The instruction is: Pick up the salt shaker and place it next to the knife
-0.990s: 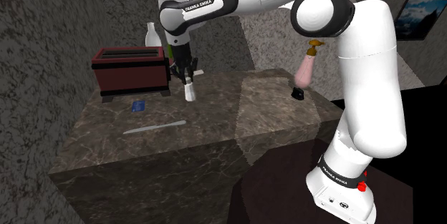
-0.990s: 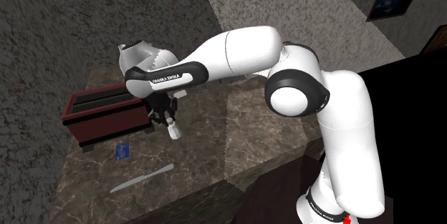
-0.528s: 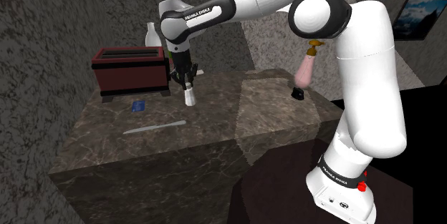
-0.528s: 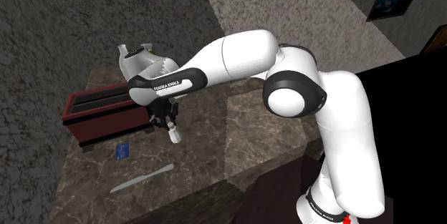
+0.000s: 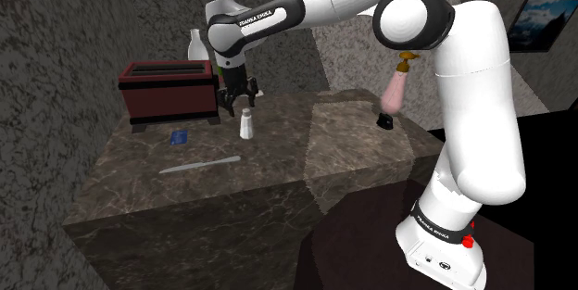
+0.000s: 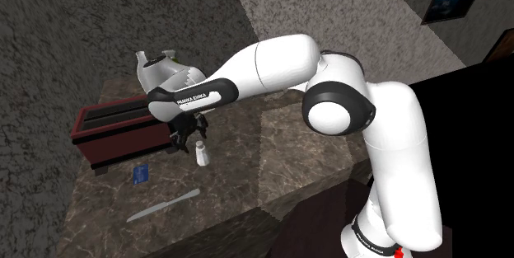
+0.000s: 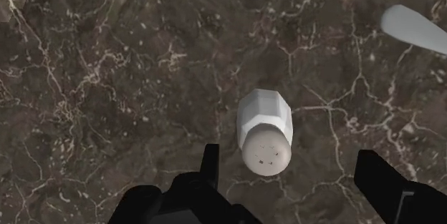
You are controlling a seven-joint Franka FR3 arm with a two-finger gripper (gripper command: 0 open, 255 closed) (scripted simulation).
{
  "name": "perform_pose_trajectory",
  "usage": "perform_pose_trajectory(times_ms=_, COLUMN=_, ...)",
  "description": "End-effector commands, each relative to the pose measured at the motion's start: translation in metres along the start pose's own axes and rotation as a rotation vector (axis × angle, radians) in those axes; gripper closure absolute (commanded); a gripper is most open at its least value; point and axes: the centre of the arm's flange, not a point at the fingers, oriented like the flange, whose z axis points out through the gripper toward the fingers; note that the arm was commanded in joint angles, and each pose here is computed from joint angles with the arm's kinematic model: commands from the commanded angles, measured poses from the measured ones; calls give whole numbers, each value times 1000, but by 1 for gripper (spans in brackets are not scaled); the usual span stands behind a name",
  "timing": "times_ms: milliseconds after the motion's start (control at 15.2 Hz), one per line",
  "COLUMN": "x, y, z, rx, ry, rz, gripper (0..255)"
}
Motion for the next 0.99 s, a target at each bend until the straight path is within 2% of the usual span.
perform_pose_trajectory(times_ms=0, x=0, y=0, z=0, rx=0, ry=0, rz=0, gripper=0)
perform_pose_trajectory(times_ms=132, x=0, y=0, z=0, rx=0, ry=0, rz=0, gripper=0)
perform_pose_trajectory(times_ms=396, x=0, y=0, z=-50, rx=0, ry=0, rz=0, gripper=0)
perform_pose_trajectory(times_ms=924, x=0, y=0, z=-50, rx=0, ry=0, rz=0, gripper=0)
